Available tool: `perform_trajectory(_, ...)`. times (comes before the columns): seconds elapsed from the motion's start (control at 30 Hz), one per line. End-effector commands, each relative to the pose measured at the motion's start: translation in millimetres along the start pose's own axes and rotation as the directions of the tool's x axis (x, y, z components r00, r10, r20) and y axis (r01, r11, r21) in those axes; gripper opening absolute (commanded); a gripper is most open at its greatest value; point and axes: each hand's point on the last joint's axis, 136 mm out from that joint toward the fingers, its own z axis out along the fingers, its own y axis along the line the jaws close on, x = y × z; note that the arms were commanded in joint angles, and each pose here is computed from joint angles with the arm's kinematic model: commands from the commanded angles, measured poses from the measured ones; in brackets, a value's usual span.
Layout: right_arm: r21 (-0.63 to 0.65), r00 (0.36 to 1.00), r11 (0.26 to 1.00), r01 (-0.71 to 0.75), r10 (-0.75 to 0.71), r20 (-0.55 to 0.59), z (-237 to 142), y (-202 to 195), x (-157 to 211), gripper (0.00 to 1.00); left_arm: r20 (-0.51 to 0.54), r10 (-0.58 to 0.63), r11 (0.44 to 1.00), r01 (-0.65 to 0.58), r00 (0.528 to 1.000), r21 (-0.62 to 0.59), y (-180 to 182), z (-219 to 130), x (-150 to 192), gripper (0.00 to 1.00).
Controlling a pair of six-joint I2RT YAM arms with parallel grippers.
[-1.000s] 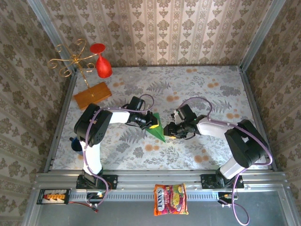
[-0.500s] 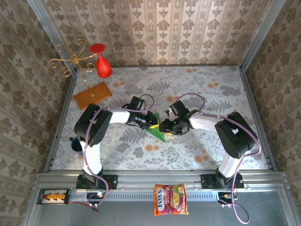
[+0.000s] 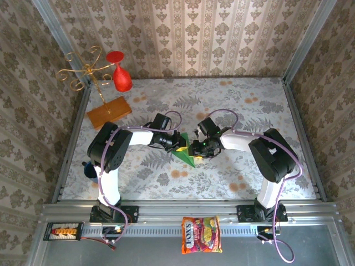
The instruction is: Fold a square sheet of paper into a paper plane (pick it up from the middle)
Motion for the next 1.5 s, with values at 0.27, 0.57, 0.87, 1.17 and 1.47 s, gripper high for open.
perform_trajectory(0.27,0.005,0.999,0.999,0.047,-0.047,0.011,5.9,5.1,-4.4,0.24,-0.013,-0.079,0.991,0.077,0.997,-0.112,35.2,3.9,8.7,0.12)
perform_trajectory(0.57,0.023,0.992,0.997,0.072,-0.074,0.104,-17.5,12.1,-12.6,0.31,-0.012,-0.092,0.989,0.09,0.996,-0.121,38.9,3.8,9.1,0.12)
perform_trajectory(0.87,-0.042,0.986,0.99,0.137,-0.132,0.097,-15.5,33.5,3.2,0.21,-0.014,-0.114,0.984,0.111,0.993,-0.143,45.3,4.8,10.1,0.12)
perform_trajectory(1.17,-0.049,0.991,0.99,0.132,-0.13,0.036,8.2,36.8,11.9,0.16,-0.02,-0.136,0.978,0.131,0.991,-0.163,49.7,5.4,11.8,0.12)
perform_trajectory(1.47,0.008,0.994,0.994,0.105,-0.105,0.024,13.8,23.8,12.5,0.16,-0.024,-0.146,0.975,0.14,0.989,-0.171,52.4,6.1,12.4,0.12)
